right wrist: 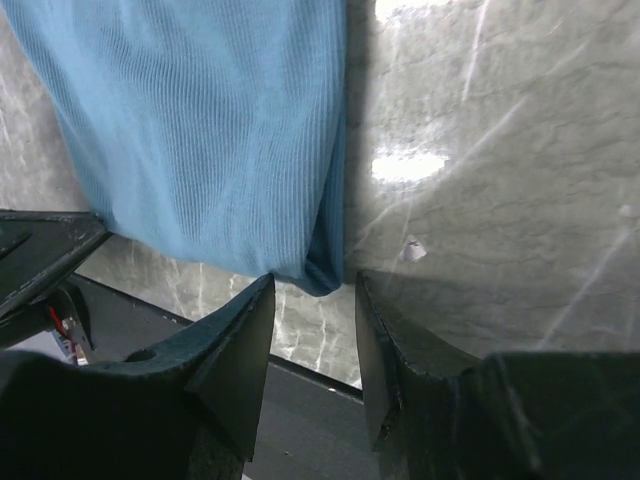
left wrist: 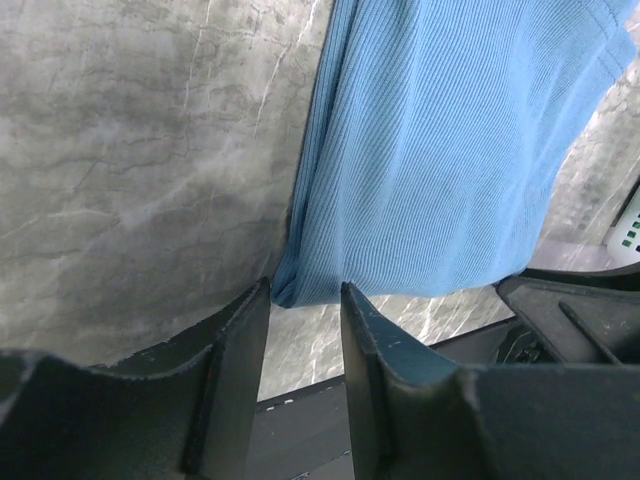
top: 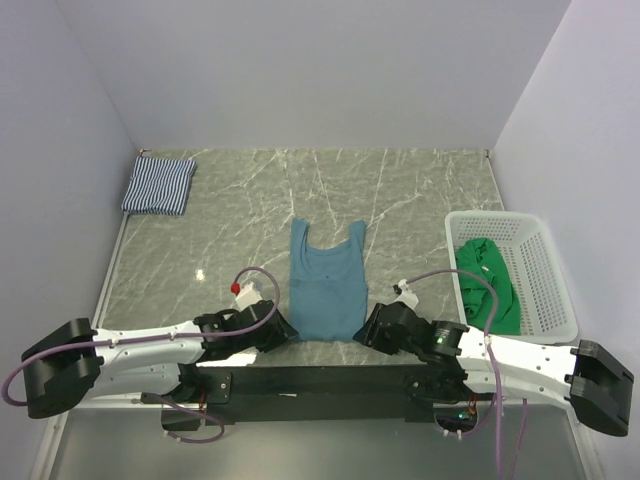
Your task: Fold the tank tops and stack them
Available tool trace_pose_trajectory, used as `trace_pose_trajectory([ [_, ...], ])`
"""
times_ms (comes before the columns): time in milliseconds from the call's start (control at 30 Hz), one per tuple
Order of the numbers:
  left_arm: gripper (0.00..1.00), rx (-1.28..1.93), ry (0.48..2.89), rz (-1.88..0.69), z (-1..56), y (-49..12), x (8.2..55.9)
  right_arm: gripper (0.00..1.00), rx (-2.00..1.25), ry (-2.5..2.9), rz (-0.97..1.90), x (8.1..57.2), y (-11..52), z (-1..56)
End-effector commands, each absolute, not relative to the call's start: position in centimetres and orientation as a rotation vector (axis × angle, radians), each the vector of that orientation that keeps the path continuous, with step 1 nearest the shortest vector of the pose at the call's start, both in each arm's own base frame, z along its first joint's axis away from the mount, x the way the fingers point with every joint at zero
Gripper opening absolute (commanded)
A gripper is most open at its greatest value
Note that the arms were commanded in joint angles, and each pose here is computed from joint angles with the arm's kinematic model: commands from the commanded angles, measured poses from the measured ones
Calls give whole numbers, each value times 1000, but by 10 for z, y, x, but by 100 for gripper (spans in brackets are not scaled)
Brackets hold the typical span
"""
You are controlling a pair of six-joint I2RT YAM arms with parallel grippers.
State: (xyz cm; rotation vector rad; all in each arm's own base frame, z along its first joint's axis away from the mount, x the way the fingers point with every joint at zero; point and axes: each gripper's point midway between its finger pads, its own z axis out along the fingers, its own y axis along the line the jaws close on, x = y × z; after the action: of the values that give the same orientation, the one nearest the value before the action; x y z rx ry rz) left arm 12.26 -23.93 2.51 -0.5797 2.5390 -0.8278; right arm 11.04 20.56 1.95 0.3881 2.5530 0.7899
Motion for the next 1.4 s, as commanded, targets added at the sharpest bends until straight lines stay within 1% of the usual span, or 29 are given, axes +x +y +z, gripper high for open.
trace_pose_trajectory([
  [0, 40, -568, 2589, -724, 6, -226, 115, 45, 415, 2544, 729, 111, 200, 13],
  [167, 35, -561, 2592, -708, 4, -225, 116, 45, 435, 2547, 693, 110, 195, 7],
  [267, 30, -551, 2594, -696, 4, -225, 116, 45, 444, 2543, 660, 112, 192, 5],
  [400, 25, -542, 2589, -689, 6, -226, 118, 40, 450, 2549, 613, 113, 187, -2],
  [500, 21, -527, 2588, -684, 6, -226, 119, 30, 443, 2554, 584, 114, 186, -6],
  [533, 20, -524, 2590, -677, 4, -226, 119, 24, 441, 2557, 568, 114, 185, -8],
  [600, 14, -516, 2593, -669, 3, -225, 119, 15, 428, 2562, 536, 114, 182, -10],
  [633, 11, -516, 2592, -668, 4, -225, 119, 5, 420, 2566, 528, 114, 181, -9],
  [667, 5, -510, 2593, -665, 4, -225, 119, 0, 413, 2563, 511, 115, 180, -8],
  [700, 1, -505, 2592, -663, 5, -225, 119, 0, 394, 2574, 470, 113, 173, -9],
  [733, 1, -502, 2597, -643, 6, -220, 118, 0, 379, 2565, 486, 114, 175, -3],
  [800, 1, -495, 2597, -633, 9, -218, 117, 0, 330, 2591, 463, 109, 169, -1],
  [933, 0, -471, 2587, -663, 24, -214, 115, 0, 241, 2637, 633, 90, 183, 8],
  [1000, 1, -450, 2594, -645, 28, -210, 113, 0, 223, 2666, 583, 83, 174, 6],
  [1233, 1, -354, 2616, -738, 46, -223, 104, 0, 159, 2664, 656, 75, 181, 24],
  [1367, 1, -318, 2579, -793, 73, -235, 106, 0, 139, 2611, 675, 82, 187, 49],
])
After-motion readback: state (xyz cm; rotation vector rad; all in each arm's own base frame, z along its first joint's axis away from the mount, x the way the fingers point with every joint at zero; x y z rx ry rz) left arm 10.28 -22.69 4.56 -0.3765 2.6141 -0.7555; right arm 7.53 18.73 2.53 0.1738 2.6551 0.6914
